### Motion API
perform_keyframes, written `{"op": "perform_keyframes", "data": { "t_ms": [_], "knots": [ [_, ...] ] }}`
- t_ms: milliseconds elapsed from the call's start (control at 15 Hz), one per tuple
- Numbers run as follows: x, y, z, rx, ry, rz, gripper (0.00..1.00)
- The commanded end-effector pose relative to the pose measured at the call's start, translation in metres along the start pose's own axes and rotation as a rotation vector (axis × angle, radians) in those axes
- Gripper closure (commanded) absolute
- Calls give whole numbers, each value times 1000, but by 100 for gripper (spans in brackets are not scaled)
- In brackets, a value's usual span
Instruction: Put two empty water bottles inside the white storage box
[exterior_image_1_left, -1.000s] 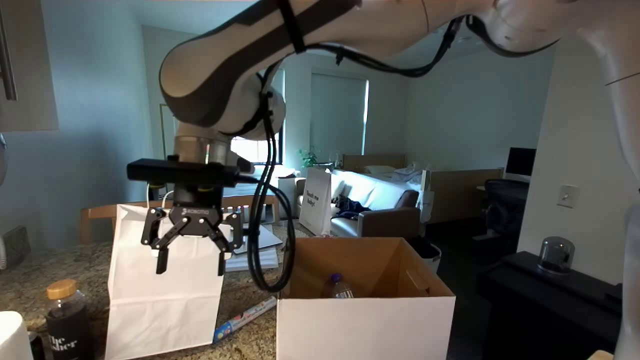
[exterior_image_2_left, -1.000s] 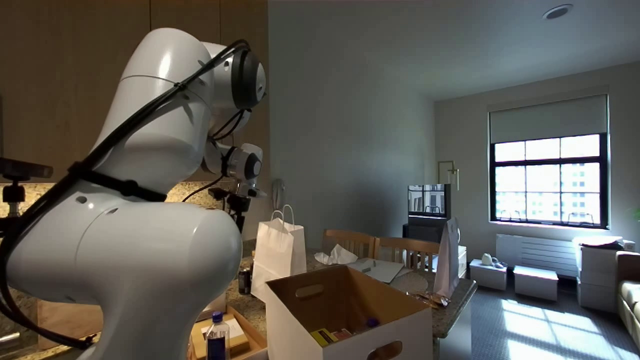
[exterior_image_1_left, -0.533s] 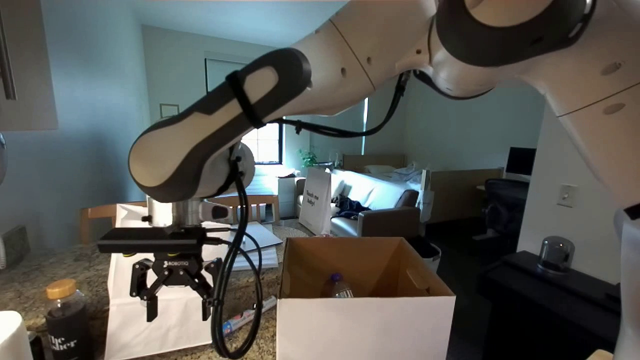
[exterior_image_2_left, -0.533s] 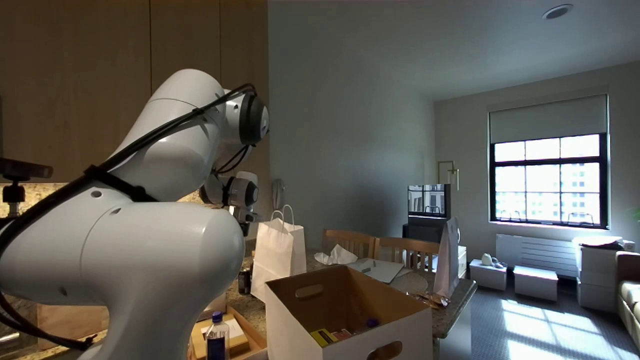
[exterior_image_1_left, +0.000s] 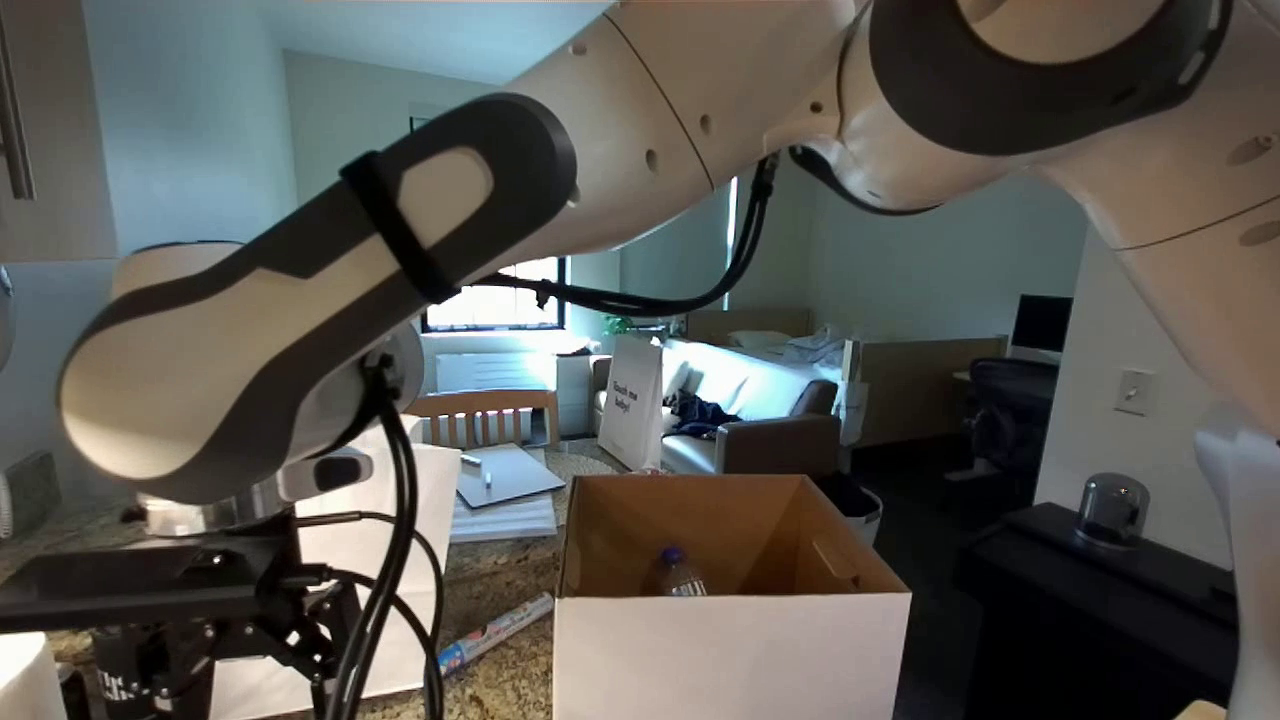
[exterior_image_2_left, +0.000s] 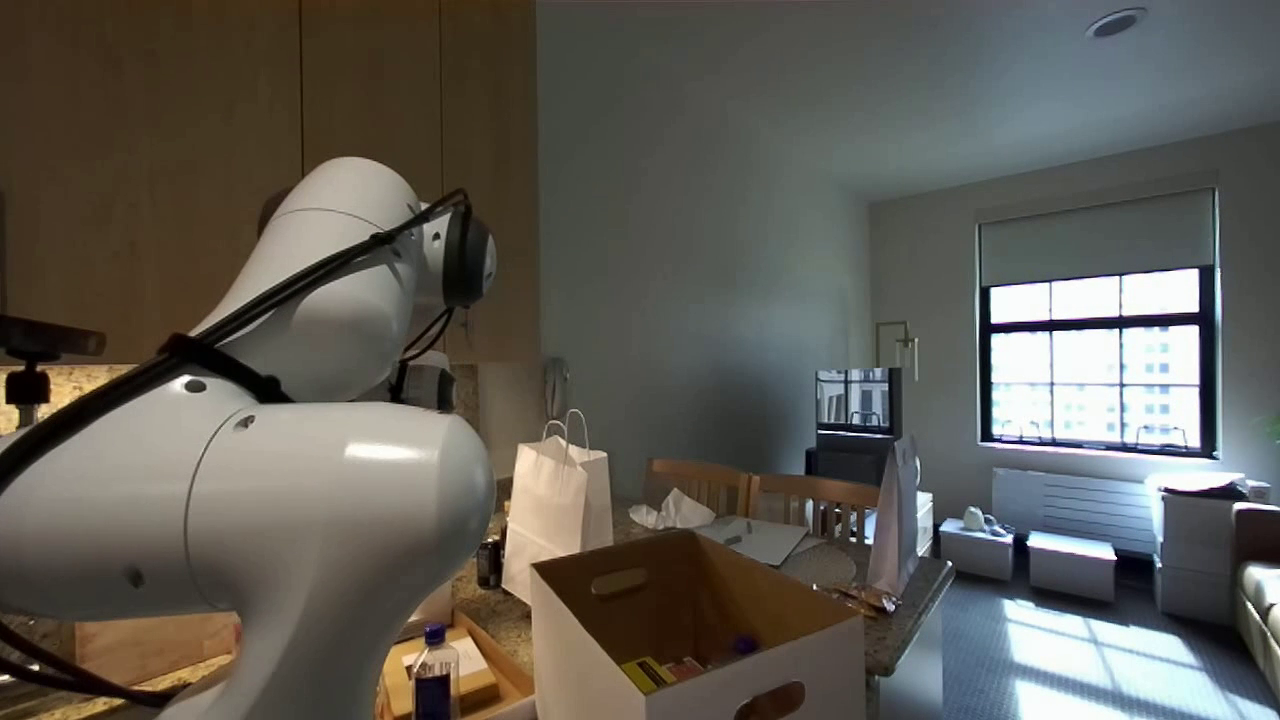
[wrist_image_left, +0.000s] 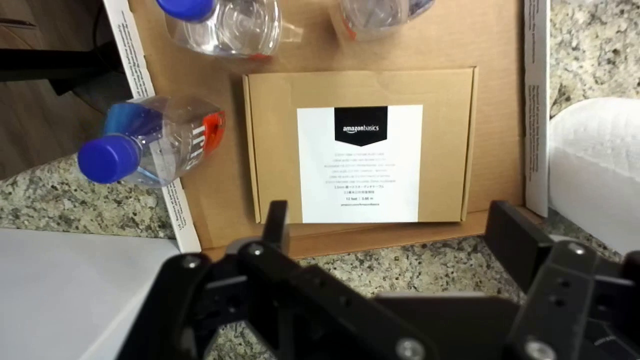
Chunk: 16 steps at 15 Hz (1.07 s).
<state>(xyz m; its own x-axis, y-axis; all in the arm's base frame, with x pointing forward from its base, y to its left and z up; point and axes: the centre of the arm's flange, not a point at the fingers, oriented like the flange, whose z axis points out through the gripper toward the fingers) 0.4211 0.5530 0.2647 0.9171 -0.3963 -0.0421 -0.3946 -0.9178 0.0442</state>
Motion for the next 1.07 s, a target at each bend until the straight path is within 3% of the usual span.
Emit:
{"op": "perform_keyframes", "data": {
  "t_ms": [0,533,1000],
  "knots": [
    [-29,6,0,-11,53,-5,0],
    [-77,10,26,-10,4,-82,0],
    [-115,1,50,114,-11,-77,0]
  ]
}}
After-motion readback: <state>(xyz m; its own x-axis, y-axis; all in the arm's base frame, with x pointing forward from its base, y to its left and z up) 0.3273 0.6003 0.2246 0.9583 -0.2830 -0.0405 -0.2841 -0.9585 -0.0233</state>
